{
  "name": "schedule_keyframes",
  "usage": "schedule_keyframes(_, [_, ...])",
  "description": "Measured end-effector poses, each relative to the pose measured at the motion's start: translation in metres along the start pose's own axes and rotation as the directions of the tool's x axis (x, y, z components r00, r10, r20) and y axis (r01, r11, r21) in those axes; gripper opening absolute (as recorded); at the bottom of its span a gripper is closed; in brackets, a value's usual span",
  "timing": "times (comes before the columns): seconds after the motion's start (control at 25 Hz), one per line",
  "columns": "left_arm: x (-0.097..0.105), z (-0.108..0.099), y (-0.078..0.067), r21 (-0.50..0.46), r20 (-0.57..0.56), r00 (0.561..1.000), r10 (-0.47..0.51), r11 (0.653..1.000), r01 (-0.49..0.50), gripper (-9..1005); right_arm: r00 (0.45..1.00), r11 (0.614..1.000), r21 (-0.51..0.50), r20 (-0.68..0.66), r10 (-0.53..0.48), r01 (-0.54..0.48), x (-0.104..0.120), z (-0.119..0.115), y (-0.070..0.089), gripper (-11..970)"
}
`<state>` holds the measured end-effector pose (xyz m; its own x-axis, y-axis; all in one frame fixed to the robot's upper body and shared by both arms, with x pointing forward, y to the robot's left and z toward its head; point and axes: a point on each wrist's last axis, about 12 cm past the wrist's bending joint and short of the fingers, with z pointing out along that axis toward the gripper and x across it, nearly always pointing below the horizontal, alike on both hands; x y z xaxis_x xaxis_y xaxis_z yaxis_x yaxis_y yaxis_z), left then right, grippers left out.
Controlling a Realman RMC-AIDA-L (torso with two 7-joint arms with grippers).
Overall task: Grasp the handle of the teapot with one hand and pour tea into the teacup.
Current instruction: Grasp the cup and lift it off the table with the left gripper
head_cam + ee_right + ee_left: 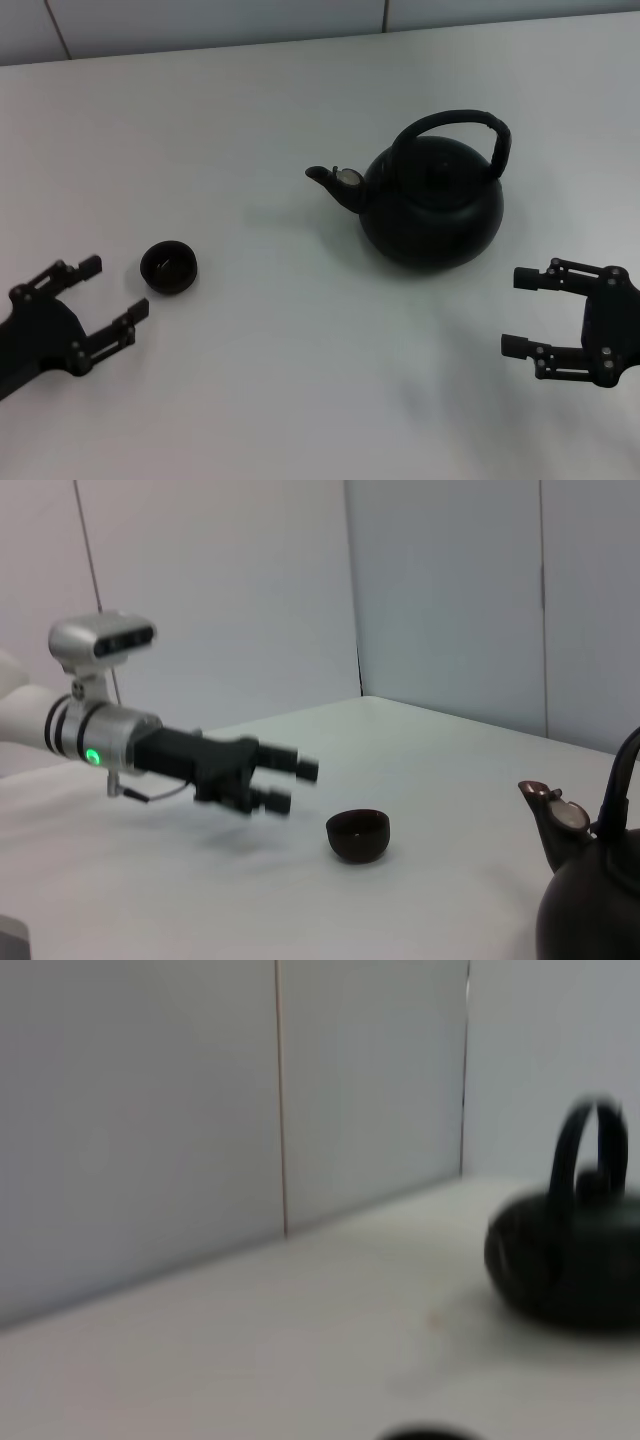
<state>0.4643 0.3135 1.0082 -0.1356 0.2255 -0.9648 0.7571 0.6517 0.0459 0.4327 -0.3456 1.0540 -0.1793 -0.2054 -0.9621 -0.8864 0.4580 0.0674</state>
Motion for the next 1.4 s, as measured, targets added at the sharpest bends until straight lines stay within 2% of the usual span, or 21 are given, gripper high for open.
schedule_keyframes(0.12, [0.006,0.003,-0.001,-0.005,-0.044,0.999,0.012,1.000,-0.012,774,1.000,1.000,0.000,0.000,-0.002,0.002,0.000,0.000,0.000,775])
schedule_keyframes(0.52, [0.005,0.007,-0.003,-0.004,-0.035,0.999,0.009,1.000,-0.009,760,1.000,1.000,-0.001,0.002,-0.002,0.002,-0.001,0.001,-0.001,775])
schedule_keyframes(0.92, [0.000,0.030,-0.003,0.012,-0.033,0.999,-0.003,1.000,0.003,746,1.000,1.000,-0.001,0.010,-0.001,0.001,-0.003,0.001,-0.002,774])
schedule_keyframes(0.96, [-0.001,0.037,-0.002,0.011,-0.043,0.999,-0.001,1.000,0.002,744,1.000,1.000,-0.001,0.010,-0.001,0.001,-0.003,0.001,-0.002,774])
schedule_keyframes(1.16, [-0.004,0.048,0.001,0.011,-0.056,0.998,0.012,1.000,-0.011,737,1.000,1.000,-0.001,0.014,-0.002,0.002,-0.003,0.000,-0.002,774])
schedule_keyframes(1.4, [-0.005,0.051,0.002,0.010,-0.063,0.998,0.017,1.000,-0.017,729,1.000,1.000,0.001,0.015,-0.002,0.002,-0.003,0.000,-0.001,774])
